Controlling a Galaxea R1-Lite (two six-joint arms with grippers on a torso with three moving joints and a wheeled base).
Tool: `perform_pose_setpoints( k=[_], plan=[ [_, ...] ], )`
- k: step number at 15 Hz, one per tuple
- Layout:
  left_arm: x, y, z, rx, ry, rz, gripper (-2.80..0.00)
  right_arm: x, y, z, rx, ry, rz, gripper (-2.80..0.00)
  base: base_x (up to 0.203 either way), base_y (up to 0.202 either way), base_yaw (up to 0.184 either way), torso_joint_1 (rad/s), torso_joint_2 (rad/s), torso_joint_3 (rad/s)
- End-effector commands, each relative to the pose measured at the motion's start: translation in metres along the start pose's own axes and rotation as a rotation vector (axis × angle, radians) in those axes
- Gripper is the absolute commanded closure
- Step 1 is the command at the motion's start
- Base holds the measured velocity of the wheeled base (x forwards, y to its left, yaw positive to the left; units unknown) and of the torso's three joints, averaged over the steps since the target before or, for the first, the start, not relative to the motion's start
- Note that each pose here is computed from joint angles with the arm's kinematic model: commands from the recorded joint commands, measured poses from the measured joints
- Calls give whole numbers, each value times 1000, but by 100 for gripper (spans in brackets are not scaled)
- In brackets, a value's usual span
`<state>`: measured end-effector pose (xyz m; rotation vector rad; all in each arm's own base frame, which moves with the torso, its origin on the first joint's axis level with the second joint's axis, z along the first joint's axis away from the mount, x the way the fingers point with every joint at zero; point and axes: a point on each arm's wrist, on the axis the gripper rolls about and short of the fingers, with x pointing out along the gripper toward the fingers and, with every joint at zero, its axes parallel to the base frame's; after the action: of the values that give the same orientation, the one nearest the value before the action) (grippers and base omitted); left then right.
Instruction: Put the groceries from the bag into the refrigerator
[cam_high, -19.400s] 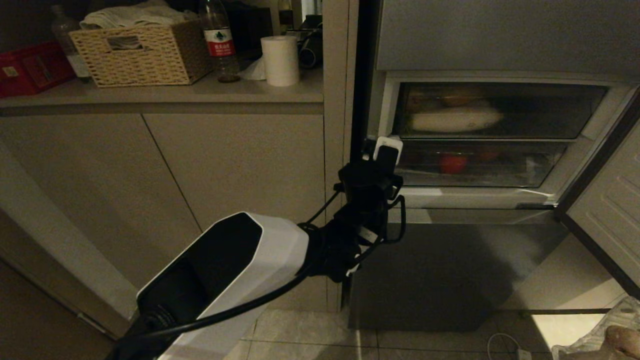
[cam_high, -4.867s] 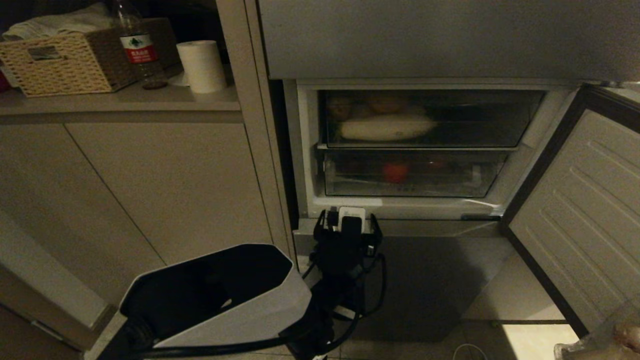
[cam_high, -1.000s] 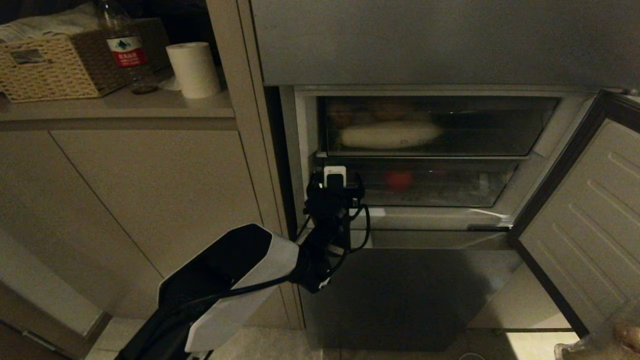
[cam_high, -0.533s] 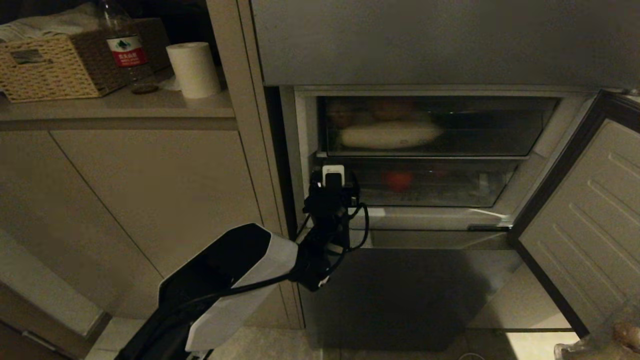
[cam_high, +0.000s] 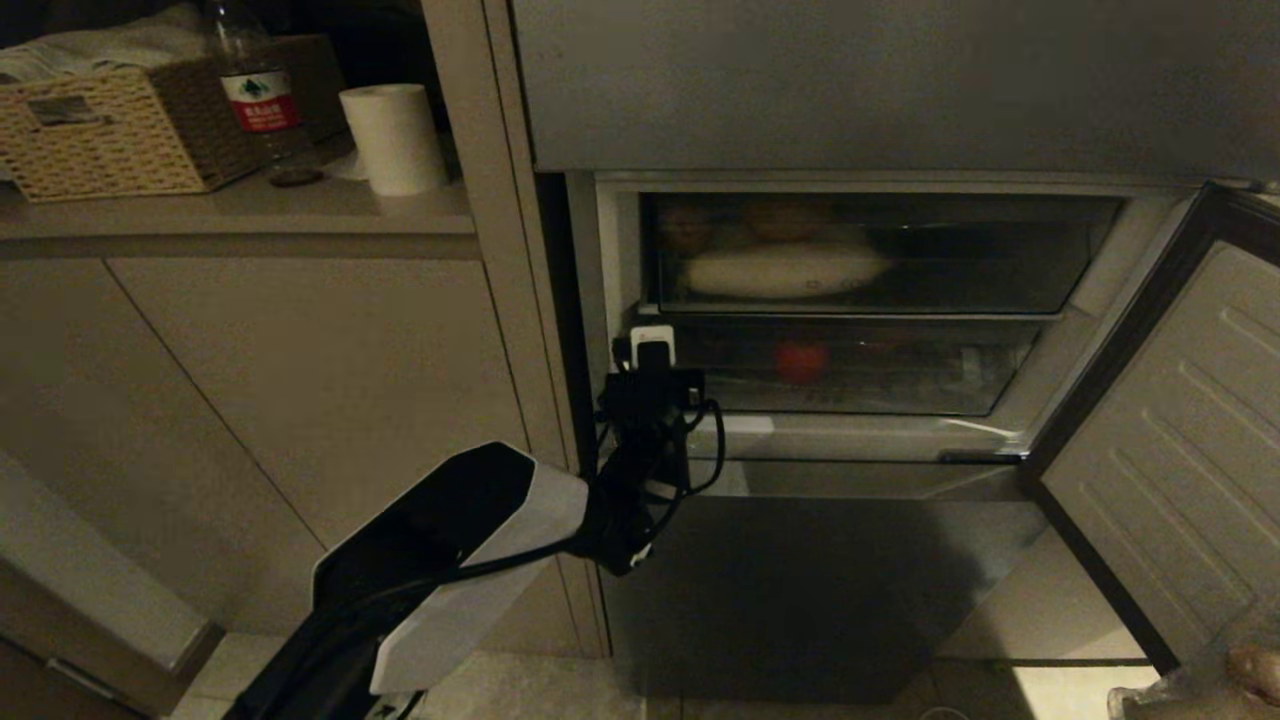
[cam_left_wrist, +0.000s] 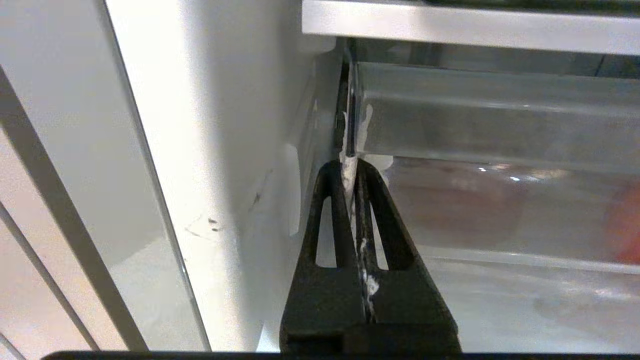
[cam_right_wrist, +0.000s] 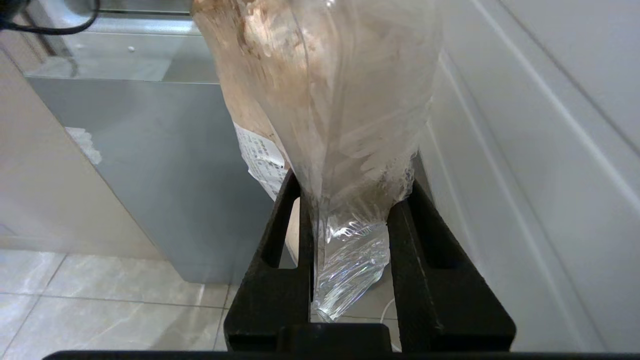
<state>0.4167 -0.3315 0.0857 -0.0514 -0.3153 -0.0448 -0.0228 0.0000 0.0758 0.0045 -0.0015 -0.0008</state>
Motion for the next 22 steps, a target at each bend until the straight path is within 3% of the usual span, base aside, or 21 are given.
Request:
perform_pose_setpoints(
  k=[1,9,22],
  plan=[
    [1,2,-2,0,-1,2,0,0,0,0,0,-1,-1,0,0,0,0,0,0,0],
    [1,5,-3,4,4,3,0,0,0,0,0,0,-1,0,0,0,0,0,0,0],
    [-40,1,8,-7,15,-47,0,0,0,0,0,0,-1,0,0,0,0,0,0,0]
  ],
)
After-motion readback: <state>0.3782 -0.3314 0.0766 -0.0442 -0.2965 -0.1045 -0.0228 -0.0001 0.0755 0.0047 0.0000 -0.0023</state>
